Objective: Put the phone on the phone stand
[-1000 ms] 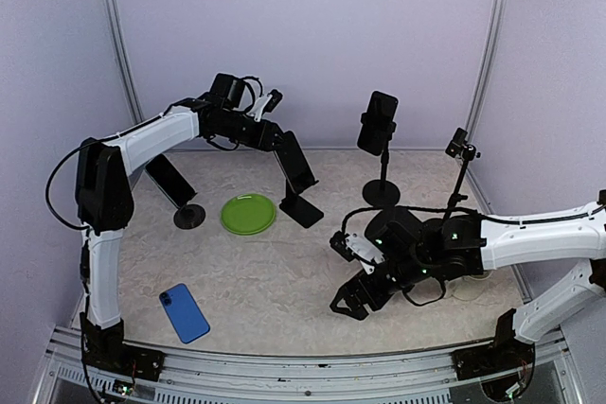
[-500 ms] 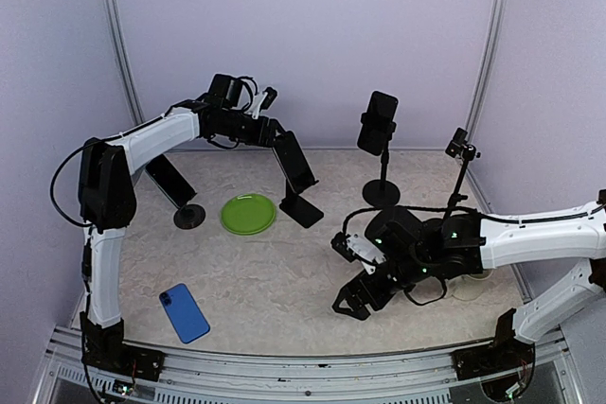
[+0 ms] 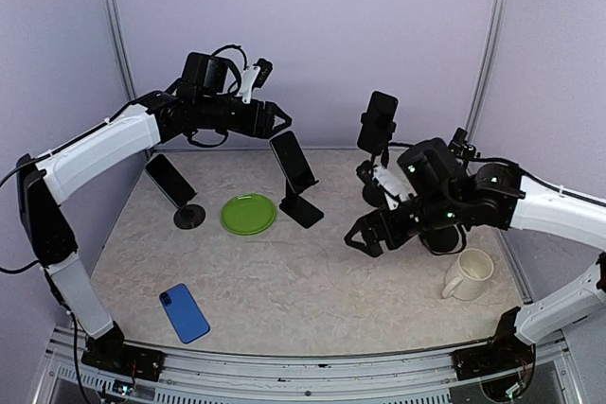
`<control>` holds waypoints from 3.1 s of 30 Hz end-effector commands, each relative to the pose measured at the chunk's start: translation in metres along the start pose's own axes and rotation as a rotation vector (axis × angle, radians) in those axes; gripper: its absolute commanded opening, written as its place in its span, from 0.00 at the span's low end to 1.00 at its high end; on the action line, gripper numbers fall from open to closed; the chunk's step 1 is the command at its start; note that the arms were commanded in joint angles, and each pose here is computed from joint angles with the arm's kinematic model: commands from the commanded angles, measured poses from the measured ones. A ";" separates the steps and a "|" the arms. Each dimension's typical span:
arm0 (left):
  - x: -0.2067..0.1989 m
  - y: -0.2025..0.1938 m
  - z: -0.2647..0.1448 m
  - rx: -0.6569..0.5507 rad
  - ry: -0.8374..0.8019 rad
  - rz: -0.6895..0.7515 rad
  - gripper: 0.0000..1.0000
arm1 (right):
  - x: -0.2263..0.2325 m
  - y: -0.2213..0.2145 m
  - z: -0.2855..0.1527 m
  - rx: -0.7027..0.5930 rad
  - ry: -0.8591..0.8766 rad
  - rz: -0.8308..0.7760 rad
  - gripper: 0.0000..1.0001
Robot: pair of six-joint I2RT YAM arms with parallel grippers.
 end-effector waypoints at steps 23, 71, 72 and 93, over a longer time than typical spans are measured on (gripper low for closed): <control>-0.185 -0.042 -0.014 0.088 -0.207 0.049 0.64 | -0.164 0.101 -0.191 -0.472 -0.749 0.475 0.95; -0.196 -0.060 -0.023 0.082 -0.255 0.021 0.64 | -0.224 0.095 -0.152 -0.360 -0.620 0.608 0.77; -0.195 -0.060 -0.022 0.083 -0.254 0.022 0.64 | -0.224 0.097 -0.152 -0.363 -0.623 0.608 0.76; -0.197 -0.062 -0.015 0.092 -0.258 0.039 0.64 | -0.216 0.091 -0.173 -0.354 -0.649 0.566 0.45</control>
Point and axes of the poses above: each gripper's point midway between its finger pads, its own z axis out along the fingers, its own x axis along the line the jaws close on, y = z × x, the point moved 2 cm from there along -z, back along the fingers, and after that the axes turned 5 degrees about z, right-handed, at the moved point
